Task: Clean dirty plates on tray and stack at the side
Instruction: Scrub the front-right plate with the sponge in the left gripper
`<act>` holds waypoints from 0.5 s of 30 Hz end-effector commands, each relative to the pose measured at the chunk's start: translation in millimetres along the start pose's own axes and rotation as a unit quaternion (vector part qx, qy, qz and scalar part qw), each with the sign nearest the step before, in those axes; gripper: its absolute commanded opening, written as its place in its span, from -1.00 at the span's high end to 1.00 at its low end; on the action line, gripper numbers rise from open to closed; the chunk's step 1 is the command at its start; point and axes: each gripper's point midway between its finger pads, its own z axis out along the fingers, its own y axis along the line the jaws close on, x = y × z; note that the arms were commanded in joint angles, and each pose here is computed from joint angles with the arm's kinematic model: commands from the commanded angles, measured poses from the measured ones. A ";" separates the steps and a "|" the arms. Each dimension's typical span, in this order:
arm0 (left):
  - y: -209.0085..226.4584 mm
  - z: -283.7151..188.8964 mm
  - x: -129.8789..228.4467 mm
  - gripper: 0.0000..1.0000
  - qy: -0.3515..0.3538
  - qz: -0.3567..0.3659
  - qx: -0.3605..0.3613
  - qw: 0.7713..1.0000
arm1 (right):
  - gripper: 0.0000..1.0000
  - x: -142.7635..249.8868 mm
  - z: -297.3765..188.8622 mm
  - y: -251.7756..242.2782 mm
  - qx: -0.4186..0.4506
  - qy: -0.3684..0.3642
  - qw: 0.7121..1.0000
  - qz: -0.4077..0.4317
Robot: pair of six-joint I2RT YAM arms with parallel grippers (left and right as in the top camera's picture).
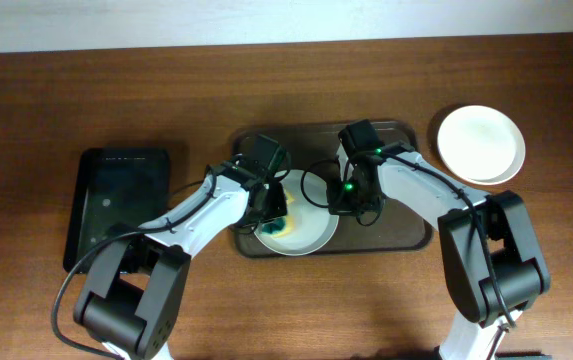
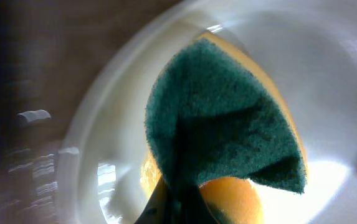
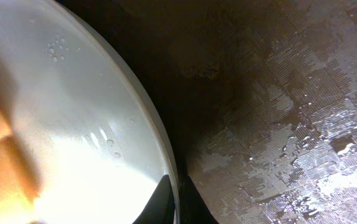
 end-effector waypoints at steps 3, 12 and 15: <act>61.2 -34.2 -37.1 1.00 -0.079 -0.011 -0.180 0.980 | 0.91 6.4 10.9 -17.7 0.045 0.008 0.999 0.009; -49.8 -39.8 -21.2 1.00 -0.031 0.020 0.057 0.998 | 0.91 6.1 10.9 -17.6 0.045 0.008 0.999 0.009; -35.3 -28.8 -20.1 1.00 -0.041 0.021 0.017 0.999 | 0.91 6.1 10.9 -17.6 0.045 0.008 0.999 0.009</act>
